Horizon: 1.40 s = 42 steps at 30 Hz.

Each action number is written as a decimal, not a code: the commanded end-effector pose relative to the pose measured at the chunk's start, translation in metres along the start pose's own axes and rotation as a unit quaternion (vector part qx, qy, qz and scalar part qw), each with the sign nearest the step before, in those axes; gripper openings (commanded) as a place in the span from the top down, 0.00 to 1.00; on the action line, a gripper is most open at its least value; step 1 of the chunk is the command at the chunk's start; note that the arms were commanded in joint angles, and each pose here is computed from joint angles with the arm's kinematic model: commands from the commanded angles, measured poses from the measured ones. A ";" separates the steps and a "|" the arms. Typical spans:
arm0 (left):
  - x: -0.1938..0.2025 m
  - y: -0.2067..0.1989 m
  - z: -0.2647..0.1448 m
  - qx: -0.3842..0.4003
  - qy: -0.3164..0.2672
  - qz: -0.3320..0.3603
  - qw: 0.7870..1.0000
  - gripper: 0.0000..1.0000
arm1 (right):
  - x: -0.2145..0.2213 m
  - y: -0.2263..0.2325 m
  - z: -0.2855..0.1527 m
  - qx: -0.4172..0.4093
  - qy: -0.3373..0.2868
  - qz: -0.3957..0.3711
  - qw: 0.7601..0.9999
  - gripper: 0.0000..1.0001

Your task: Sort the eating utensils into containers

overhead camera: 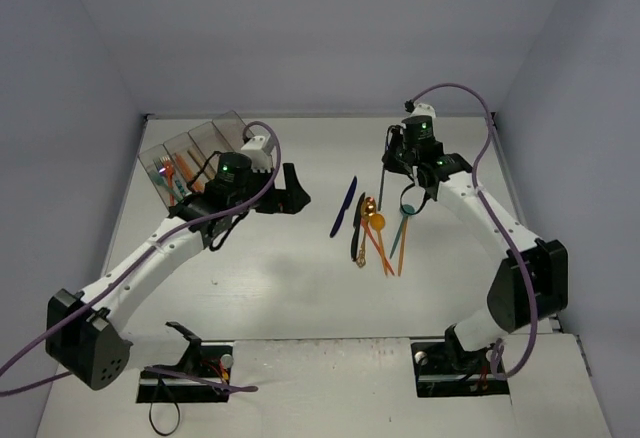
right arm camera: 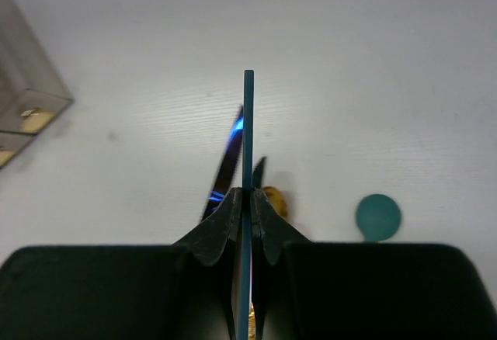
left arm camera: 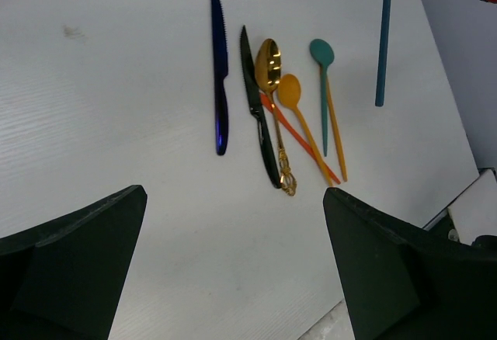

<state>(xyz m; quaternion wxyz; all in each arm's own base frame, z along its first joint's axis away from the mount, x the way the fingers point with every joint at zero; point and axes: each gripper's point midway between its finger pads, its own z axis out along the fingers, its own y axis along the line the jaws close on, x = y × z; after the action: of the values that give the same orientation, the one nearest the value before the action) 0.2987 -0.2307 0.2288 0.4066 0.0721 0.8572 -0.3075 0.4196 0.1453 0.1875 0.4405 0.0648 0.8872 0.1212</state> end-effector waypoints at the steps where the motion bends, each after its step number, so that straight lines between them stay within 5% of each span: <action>1: -0.042 -0.061 0.015 0.089 -0.058 -0.010 0.994 0.03 | -0.030 0.067 -0.047 -0.130 -0.052 0.038 0.989 1.00; 10: -0.031 -0.115 0.043 0.153 -0.040 -0.010 0.987 0.03 | -0.038 0.119 -0.094 -0.253 -0.084 0.064 0.962 1.00; 19: -0.027 -0.135 0.051 0.178 -0.032 -0.009 0.983 0.11 | -0.039 0.125 -0.105 -0.273 -0.092 0.069 0.955 1.00; 30: -0.017 -0.133 0.061 0.173 -0.016 -0.017 0.985 0.84 | -0.036 0.128 -0.102 -0.282 -0.091 0.076 0.952 1.00; 34: -0.014 -0.131 0.061 0.169 -0.015 -0.017 0.985 1.00 | -0.032 0.128 -0.100 -0.281 -0.088 0.074 0.953 0.99; 42: -0.016 -0.116 0.060 0.139 -0.024 -0.017 0.990 1.00 | -0.025 0.122 -0.091 -0.266 -0.085 0.070 0.958 0.31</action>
<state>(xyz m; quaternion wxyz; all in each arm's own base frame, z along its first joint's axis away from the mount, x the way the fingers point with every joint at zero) 0.2966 -0.3603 0.2245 0.3547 0.1103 0.8300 -0.4161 0.3606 0.2385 0.2591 0.4629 0.0285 0.8116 0.3552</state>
